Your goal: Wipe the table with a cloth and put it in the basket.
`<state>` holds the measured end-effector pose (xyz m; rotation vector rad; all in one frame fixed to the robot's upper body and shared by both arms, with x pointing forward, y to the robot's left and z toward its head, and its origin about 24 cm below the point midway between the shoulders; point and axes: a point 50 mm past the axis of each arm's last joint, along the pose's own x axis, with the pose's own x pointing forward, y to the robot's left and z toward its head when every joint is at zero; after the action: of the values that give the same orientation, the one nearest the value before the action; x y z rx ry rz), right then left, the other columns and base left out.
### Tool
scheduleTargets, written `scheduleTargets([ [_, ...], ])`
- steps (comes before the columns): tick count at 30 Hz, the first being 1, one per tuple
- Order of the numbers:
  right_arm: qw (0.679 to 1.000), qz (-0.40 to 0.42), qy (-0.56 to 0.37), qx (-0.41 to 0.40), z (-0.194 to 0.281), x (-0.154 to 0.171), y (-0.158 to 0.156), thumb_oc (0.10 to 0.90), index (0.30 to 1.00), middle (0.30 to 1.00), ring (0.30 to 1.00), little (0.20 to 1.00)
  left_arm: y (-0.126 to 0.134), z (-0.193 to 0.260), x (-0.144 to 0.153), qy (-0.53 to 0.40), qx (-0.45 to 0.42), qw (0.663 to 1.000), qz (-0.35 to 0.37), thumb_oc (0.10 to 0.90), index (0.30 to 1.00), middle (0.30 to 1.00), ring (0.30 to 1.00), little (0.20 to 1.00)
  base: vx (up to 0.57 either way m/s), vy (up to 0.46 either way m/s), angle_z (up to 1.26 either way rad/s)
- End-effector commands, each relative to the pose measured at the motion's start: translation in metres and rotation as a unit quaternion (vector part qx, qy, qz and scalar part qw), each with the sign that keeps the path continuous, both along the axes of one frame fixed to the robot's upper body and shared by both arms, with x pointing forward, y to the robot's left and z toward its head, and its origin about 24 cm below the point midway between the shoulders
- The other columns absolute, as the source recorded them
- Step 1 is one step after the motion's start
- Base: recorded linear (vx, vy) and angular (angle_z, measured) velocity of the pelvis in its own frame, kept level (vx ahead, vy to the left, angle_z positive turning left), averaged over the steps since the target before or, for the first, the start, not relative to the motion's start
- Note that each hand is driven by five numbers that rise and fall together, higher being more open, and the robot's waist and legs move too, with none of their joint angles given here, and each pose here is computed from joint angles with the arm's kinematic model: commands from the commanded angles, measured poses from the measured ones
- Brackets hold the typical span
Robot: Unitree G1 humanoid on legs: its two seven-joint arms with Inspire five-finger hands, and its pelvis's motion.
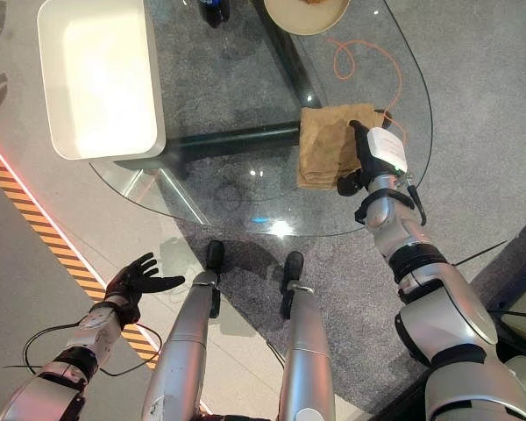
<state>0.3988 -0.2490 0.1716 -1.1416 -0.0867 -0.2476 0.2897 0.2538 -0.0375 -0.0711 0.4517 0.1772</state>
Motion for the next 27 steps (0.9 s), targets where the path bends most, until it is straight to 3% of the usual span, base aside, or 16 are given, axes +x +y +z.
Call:
scheduleTargets([
  [1, 0.998, 0.008, -0.063, -0.007, 0.041, 0.003, -0.002, 0.800, 0.900, 0.900, 0.900, 0.900, 0.007, 0.002, -0.001, -0.007, 0.004, 1.000, 0.015, 0.800, 0.900, 0.900, 0.900, 0.900, 0.00, 0.000, 0.00],
  [27, 0.993, -0.041, -0.037, -0.101, 0.047, 0.009, -0.005, 0.800, 0.900, 0.900, 0.900, 0.900, 0.000, 0.007, 0.007, -0.011, 0.007, 1.000, -0.001, 0.800, 0.900, 0.900, 0.900, 0.900, 0.00, -0.002, 0.00],
])
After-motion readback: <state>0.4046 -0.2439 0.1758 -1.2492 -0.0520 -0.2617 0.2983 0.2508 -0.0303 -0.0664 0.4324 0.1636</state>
